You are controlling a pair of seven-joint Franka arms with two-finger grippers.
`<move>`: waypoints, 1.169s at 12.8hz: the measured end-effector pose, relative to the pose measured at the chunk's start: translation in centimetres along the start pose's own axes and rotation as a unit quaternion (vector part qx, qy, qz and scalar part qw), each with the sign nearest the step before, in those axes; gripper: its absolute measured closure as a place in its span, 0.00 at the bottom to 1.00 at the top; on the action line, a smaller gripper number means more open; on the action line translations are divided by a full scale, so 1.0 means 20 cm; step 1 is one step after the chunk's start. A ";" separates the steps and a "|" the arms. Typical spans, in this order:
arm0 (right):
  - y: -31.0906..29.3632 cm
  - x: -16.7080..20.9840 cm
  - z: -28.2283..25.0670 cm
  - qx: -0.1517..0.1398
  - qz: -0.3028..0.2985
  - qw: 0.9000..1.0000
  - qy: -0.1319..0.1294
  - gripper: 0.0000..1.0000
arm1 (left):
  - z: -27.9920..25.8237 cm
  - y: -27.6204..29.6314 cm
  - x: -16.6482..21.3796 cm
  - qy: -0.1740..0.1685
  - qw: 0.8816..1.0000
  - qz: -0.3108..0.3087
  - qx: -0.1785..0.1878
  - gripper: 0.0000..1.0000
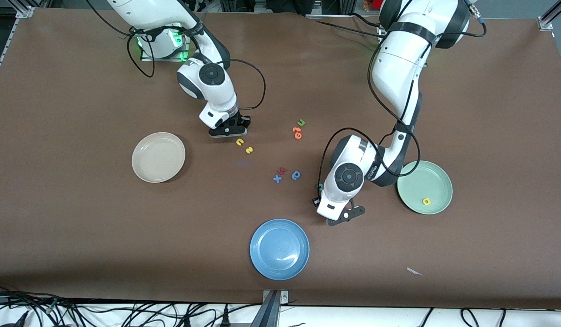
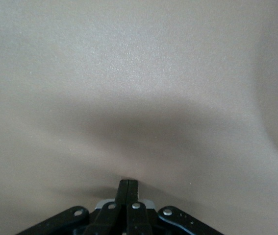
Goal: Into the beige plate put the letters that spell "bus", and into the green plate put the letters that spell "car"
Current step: 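Carry the teal q to the beige plate and release it with the right gripper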
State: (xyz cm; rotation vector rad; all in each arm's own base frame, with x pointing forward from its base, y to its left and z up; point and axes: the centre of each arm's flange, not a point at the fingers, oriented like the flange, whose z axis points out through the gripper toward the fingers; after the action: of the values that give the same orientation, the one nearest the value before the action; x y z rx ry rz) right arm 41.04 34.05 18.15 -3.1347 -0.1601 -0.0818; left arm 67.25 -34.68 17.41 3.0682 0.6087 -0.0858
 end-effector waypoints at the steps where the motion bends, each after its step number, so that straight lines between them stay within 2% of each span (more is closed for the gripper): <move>1: 0.05 0.04 -0.04 -0.012 -0.008 1.000 0.000 0.70 | 0.00 0.00 0.00 -0.002 1.000 0.000 0.003 0.85; 2: 0.11 0.08 -0.09 -0.024 -0.016 1.000 0.000 0.70 | 0.00 0.00 0.00 -0.004 1.000 0.000 0.004 0.85; 4: 0.26 0.16 -0.19 -0.043 -0.031 0.999 0.003 0.70 | 0.00 -0.01 0.00 -0.007 1.000 0.000 0.007 0.72; 5: 0.33 0.20 -0.23 -0.052 -0.041 0.998 0.001 0.70 | 0.00 -0.01 0.00 -0.007 1.000 0.000 0.008 0.72; 7: 0.51 0.27 -0.29 -0.067 -0.068 0.995 -0.007 0.70 | 0.00 -0.01 -0.01 -0.008 1.000 0.000 0.009 0.59; 8: 0.62 0.31 -0.30 -0.071 -0.082 0.994 -0.010 0.70 | 0.00 -0.01 -0.01 -0.009 1.000 0.000 0.010 0.59; 9: 0.73 0.34 -0.32 -0.074 -0.097 0.992 -0.014 0.70 | 0.01 -0.01 -0.01 -0.011 1.000 0.000 0.012 0.53; 12: 1.01 0.41 -0.36 -0.071 -0.137 0.988 -0.030 0.70 | 0.01 -0.01 -0.02 -0.015 1.000 0.001 0.016 0.45; 15: 1.17 0.43 -0.38 -0.054 -0.162 0.984 -0.041 0.70 | 0.01 0.01 -0.06 -0.021 1.000 0.006 0.021 0.45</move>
State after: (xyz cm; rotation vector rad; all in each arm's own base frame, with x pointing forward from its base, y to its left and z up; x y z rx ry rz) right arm 51.60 11.53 26.15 -3.1871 -0.6880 0.0408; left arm 66.26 -35.30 17.23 3.1020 0.5941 -0.1642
